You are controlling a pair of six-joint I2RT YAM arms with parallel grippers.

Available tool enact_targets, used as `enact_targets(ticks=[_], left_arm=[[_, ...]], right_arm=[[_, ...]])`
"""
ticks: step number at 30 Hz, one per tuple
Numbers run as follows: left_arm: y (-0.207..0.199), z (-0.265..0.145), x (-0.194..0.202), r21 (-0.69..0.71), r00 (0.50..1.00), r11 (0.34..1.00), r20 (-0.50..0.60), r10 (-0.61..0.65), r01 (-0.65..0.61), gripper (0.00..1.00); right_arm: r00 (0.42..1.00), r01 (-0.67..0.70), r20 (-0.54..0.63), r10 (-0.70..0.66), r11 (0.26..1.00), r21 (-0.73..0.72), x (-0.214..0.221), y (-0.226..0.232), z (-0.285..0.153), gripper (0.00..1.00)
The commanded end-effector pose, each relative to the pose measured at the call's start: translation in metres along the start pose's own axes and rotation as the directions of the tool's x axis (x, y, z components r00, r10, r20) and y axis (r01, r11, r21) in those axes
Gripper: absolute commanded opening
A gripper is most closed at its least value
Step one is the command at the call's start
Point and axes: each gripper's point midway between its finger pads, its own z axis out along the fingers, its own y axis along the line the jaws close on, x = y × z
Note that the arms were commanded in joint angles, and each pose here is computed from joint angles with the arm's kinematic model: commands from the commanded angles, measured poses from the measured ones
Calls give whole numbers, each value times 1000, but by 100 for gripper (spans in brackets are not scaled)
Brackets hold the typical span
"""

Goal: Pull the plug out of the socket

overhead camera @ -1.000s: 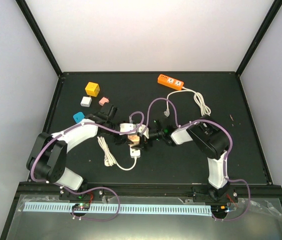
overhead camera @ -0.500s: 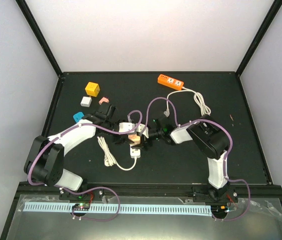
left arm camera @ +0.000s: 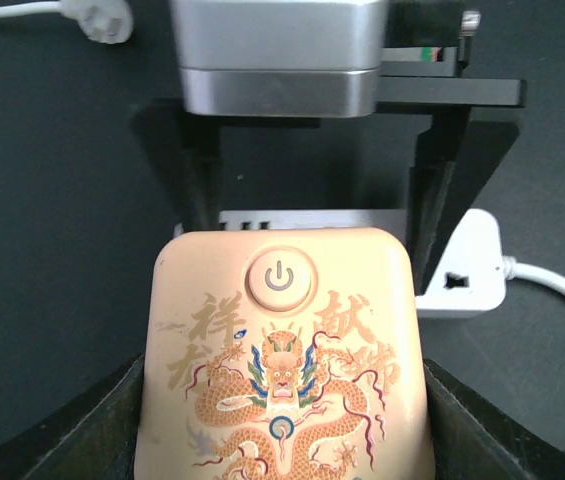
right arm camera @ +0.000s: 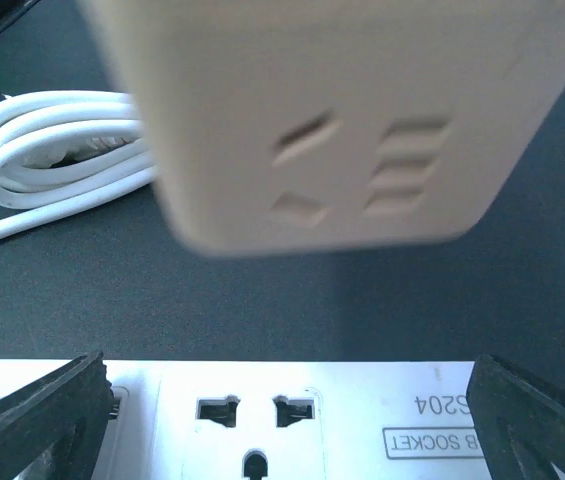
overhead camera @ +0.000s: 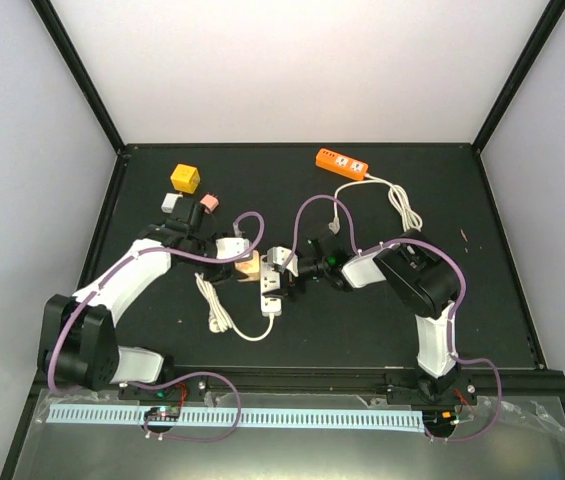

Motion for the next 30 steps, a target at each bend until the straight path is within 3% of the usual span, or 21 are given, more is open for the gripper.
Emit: enact_targets(ticks=[1, 11, 20, 26, 30], left_arm=[[25, -34, -9, -101, 997, 992, -28, 69, -72, 17], [75, -77, 23, -253, 956, 953, -280, 91, -164, 19], [122, -102, 77, -244, 753, 898, -645, 131, -366, 20], [141, -105, 102, -183, 617, 875, -772, 155, -448, 21], [148, -97, 111, -142, 575, 872, -799, 179, -469, 21]], right_arm=[[983, -76, -169, 76, 997, 4, 58, 17, 1, 99], [986, -72, -150, 73, 997, 8, 53, 16, -1, 100], [988, -71, -136, 71, 997, 5, 49, 17, -2, 100], [989, -71, -130, 71, 997, 5, 48, 17, -3, 100], [989, -72, -126, 72, 997, 7, 47, 16, -3, 100]])
